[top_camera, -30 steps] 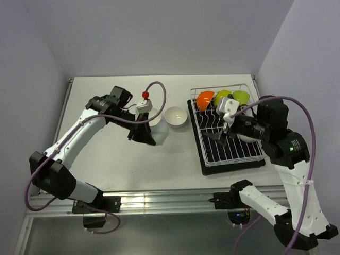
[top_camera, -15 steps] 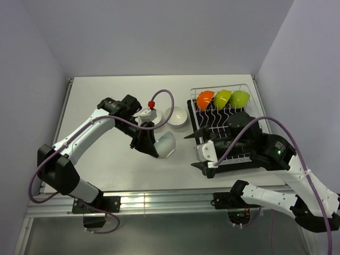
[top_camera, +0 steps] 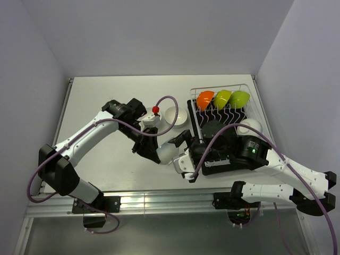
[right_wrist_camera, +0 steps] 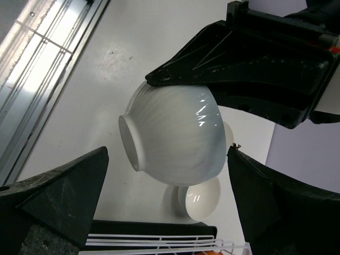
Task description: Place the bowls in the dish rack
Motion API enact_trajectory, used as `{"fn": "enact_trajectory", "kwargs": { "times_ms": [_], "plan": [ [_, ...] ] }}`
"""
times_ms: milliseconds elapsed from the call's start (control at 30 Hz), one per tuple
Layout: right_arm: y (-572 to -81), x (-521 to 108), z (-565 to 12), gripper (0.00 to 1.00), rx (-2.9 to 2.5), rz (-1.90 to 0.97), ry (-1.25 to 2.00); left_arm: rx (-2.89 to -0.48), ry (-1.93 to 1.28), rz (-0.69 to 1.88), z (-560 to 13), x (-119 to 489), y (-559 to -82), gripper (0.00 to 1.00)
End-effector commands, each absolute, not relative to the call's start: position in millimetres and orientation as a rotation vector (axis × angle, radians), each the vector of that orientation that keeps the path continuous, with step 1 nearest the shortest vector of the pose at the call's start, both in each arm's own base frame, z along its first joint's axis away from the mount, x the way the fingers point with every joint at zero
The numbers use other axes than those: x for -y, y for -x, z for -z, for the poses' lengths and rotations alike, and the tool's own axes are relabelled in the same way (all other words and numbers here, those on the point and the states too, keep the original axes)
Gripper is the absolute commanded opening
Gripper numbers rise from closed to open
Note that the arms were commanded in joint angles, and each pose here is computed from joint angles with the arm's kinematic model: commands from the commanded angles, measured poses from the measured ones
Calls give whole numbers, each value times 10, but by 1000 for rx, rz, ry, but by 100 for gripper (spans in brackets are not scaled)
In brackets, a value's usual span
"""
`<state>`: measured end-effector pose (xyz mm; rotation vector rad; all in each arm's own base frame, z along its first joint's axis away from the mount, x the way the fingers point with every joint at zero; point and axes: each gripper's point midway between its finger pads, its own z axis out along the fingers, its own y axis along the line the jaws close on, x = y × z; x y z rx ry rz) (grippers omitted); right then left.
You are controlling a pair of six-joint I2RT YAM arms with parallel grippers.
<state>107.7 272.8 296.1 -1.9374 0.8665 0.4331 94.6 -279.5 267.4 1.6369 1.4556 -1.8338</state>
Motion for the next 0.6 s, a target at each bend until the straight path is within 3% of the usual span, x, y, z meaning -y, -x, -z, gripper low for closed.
{"fn": "enact_trajectory", "kwargs": {
  "times_ms": [0,567],
  "plan": [
    [-1156,-2846,-3116,100,-802,-369,1895,-1236,-1546,1974,-3089,2820,-793,0],
    [-1212,-2860,-2757,100,-823,-331,1968,-1200,-1600,1972,-3113,2863,-703,0]
  ]
}}
